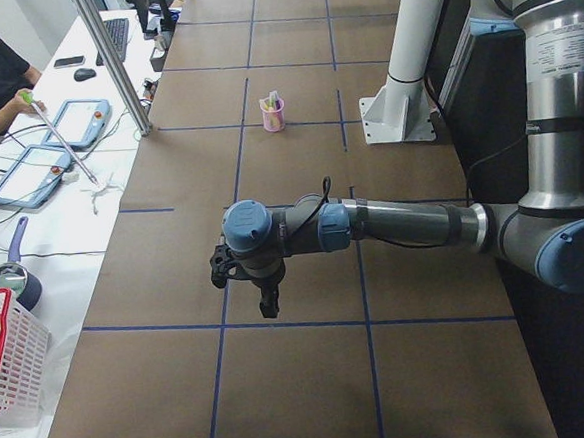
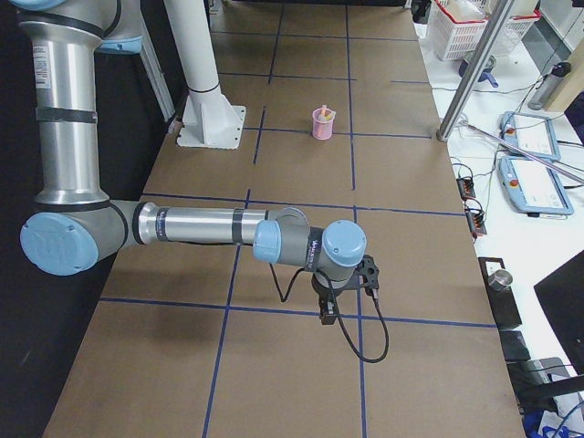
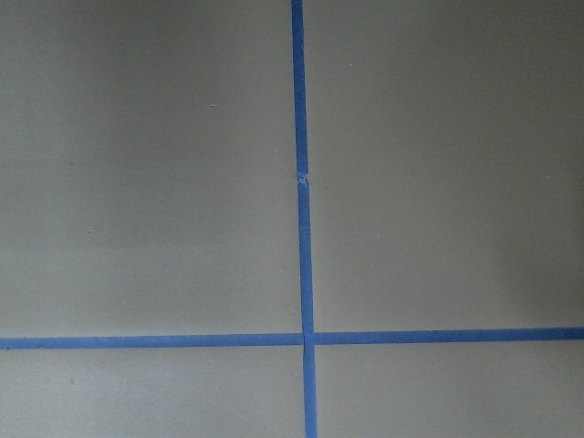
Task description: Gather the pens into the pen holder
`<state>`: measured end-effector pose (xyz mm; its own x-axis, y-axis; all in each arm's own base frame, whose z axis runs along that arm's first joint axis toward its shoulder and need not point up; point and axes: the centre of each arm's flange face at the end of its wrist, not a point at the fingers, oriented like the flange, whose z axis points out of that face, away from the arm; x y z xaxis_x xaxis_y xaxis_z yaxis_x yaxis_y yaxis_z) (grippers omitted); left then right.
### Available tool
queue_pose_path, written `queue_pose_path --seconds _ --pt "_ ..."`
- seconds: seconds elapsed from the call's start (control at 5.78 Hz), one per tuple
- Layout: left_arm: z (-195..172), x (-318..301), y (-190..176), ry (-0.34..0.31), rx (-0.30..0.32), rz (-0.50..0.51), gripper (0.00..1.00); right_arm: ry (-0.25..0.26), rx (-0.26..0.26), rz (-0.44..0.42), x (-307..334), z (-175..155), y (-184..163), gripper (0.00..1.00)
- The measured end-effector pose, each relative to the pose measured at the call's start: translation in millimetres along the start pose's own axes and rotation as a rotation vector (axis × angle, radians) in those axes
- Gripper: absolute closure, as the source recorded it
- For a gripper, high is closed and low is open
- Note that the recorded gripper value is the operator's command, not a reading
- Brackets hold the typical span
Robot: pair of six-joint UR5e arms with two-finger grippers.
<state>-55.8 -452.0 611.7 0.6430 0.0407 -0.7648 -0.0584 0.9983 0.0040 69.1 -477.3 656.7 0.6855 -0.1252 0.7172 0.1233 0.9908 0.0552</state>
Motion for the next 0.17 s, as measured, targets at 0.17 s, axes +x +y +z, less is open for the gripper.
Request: queue_pose_path --seconds 0.17 --pt "-0.7 0.7 0.6 0.0 0.001 0.001 0.0 0.001 0.0 0.0 0.2 0.0 0.0 0.0"
